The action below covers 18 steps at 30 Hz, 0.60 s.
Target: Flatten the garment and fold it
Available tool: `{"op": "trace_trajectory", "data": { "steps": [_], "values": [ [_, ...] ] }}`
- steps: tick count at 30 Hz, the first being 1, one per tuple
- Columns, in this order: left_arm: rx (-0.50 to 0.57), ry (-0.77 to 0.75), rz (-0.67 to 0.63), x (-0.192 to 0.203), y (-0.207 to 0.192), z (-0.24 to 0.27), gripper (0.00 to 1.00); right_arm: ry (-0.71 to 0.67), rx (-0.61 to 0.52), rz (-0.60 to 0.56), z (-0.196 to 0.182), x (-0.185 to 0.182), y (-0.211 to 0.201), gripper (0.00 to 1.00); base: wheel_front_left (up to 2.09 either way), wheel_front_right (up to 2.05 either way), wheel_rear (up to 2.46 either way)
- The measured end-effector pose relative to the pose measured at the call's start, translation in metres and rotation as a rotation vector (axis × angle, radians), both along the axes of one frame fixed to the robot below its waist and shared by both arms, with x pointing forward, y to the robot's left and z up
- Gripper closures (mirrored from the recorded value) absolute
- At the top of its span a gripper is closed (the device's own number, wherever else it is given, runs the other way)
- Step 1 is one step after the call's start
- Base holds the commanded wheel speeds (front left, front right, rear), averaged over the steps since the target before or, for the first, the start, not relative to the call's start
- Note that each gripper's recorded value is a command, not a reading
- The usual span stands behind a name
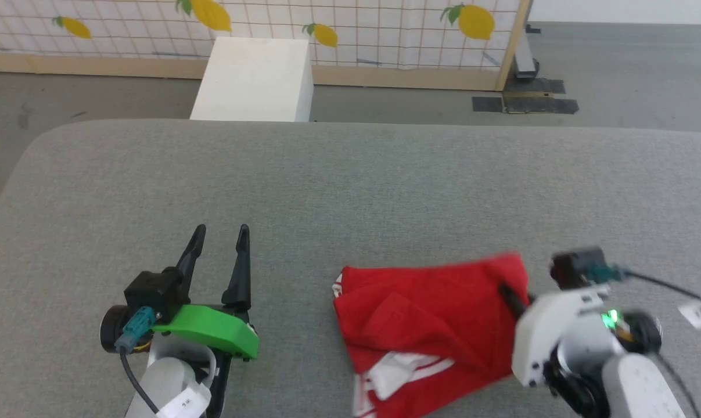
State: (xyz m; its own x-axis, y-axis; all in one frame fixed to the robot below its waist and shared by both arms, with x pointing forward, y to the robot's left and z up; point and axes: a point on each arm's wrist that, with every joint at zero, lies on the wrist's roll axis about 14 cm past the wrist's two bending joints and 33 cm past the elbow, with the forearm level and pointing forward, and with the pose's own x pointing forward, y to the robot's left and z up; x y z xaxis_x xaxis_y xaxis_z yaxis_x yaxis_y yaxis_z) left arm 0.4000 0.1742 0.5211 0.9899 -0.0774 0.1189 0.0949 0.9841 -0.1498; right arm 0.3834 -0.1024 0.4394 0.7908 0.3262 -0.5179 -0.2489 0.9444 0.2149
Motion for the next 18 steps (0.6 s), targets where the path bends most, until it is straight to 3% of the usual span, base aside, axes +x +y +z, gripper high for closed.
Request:
{"op": "trace_trajectory", "data": {
  "steps": [5,8,13,18],
  "values": [
    [-0.006,-0.009,-0.021,0.007,-0.008,0.002,0.0,-0.162,-0.281,0.084,0.046,0.017,0.004,1.0,0.0,0.0,0.0],
    [-0.009,-0.008,-0.046,0.012,-0.017,0.001,0.0,-0.187,-0.385,0.1,0.053,0.02,-0.009,1.0,0.0,0.0,0.0],
    [-0.013,-0.014,-0.095,0.023,-0.036,0.002,0.0,-0.186,-0.561,0.078,0.06,0.026,-0.059,1.0,0.0,0.0,0.0],
    [-0.015,-0.031,-0.154,0.04,-0.058,0.004,0.0,-0.125,-0.713,-0.017,0.066,0.031,-0.132,1.0,0.0,0.0,0.0]
  ]
}}
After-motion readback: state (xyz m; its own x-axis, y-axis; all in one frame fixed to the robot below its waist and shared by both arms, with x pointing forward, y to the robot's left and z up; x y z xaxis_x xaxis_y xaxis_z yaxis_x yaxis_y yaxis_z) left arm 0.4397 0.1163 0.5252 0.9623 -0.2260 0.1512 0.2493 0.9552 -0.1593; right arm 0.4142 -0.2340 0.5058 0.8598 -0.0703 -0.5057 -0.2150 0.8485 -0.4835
